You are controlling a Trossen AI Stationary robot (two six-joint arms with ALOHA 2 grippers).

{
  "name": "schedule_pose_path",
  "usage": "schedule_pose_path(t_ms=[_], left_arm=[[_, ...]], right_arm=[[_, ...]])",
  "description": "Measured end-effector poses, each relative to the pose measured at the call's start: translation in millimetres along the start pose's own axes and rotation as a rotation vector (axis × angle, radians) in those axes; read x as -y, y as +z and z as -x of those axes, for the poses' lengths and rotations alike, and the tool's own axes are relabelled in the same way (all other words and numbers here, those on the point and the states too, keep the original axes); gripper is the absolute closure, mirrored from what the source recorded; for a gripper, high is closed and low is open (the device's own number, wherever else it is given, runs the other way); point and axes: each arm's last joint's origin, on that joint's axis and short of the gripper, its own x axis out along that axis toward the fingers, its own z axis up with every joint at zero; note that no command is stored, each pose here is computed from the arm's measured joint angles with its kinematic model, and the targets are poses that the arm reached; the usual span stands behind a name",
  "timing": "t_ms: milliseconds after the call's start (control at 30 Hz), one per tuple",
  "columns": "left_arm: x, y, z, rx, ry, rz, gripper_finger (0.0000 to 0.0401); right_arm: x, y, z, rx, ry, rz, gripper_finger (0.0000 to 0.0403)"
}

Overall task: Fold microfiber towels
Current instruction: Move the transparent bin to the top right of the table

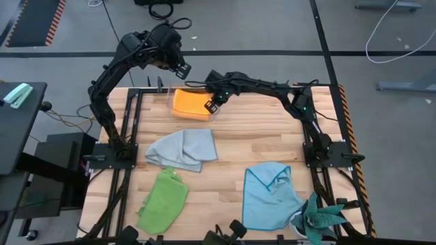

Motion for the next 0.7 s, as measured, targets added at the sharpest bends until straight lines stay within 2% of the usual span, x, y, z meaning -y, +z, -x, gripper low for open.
schedule_pose_path(t_ms=[200,400,700], left_arm=[[-8,1,-2,-0.003,0.020,0.010,0.0373],[-16,1,-3,-0.011,0.035,0.023,0.0380],[-28,0,-6,-0.045,0.063,0.014,0.0387]], right_arm=[[18,-5,6,-0.075,-0.089,-0.006,0.0403],[41,-19,1,-0.216,-0.180,-0.035,0.0403],[68,-42,-7,-0.371,-0.236,-0.106,0.0402]])
